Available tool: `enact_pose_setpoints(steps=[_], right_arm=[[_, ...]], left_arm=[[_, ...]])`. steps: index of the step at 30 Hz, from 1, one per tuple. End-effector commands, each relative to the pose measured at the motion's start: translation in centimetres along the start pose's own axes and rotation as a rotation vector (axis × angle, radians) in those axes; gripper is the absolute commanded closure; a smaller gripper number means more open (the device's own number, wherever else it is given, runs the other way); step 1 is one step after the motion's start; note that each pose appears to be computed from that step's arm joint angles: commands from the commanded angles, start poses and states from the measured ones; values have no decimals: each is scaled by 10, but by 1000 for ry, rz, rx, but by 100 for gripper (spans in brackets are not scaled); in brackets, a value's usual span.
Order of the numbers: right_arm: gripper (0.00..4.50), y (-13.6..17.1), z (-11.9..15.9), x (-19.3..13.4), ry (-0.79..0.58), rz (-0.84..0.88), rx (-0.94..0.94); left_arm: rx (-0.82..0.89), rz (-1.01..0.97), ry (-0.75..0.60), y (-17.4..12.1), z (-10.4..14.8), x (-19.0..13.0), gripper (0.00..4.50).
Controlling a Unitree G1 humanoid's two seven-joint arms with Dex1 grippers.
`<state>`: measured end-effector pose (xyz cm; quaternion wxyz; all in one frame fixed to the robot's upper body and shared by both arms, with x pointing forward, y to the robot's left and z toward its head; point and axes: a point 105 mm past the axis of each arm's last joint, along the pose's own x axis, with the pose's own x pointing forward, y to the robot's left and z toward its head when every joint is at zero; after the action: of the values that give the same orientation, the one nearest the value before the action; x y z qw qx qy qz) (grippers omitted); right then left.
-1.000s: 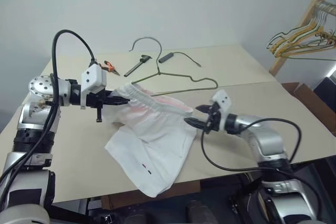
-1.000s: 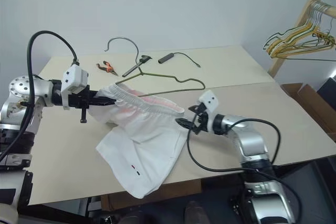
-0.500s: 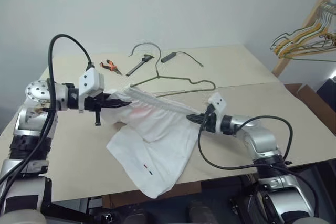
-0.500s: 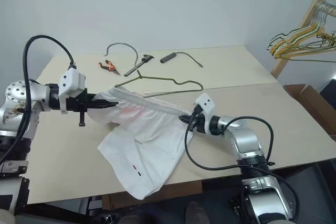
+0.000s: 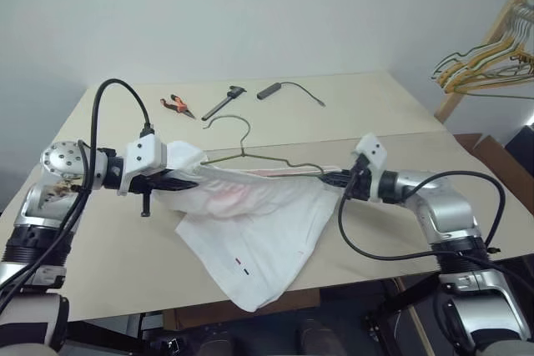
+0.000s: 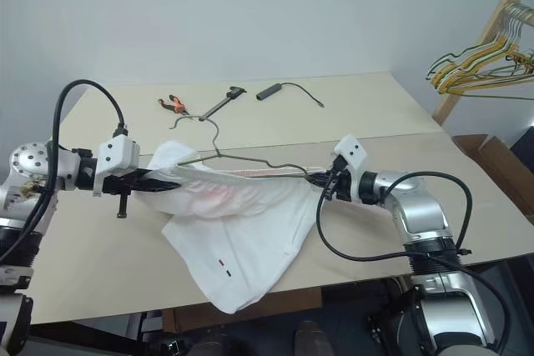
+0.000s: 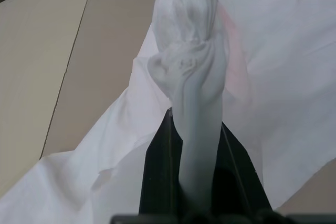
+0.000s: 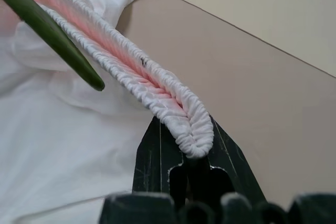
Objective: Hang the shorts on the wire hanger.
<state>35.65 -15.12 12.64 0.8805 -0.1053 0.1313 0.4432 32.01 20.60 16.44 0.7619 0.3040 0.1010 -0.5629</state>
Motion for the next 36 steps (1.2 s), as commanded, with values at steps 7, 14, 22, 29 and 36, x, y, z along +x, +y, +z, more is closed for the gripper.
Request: enact_pose_setpoints(steps=[7, 14, 22, 29, 36], right_arm=[[449, -11, 6, -19, -8, -56, -45], [449, -13, 5, -21, -2, -56, -45], [449, -18, 12, -30, -3, -62, -66], [449, -18, 18, -37, 2, -57, -114], [418, 14, 40, -27, -3, 47, -251]], left_arm=[[-20, 64, -127, 11, 17, -17, 450], [-24, 51, -119, 7, 15, -17, 450], [2, 50, 67, 4, -10, -19, 450], [25, 37, 173, -1, -27, -15, 450], [39, 29, 143, 2, -20, -2, 450]])
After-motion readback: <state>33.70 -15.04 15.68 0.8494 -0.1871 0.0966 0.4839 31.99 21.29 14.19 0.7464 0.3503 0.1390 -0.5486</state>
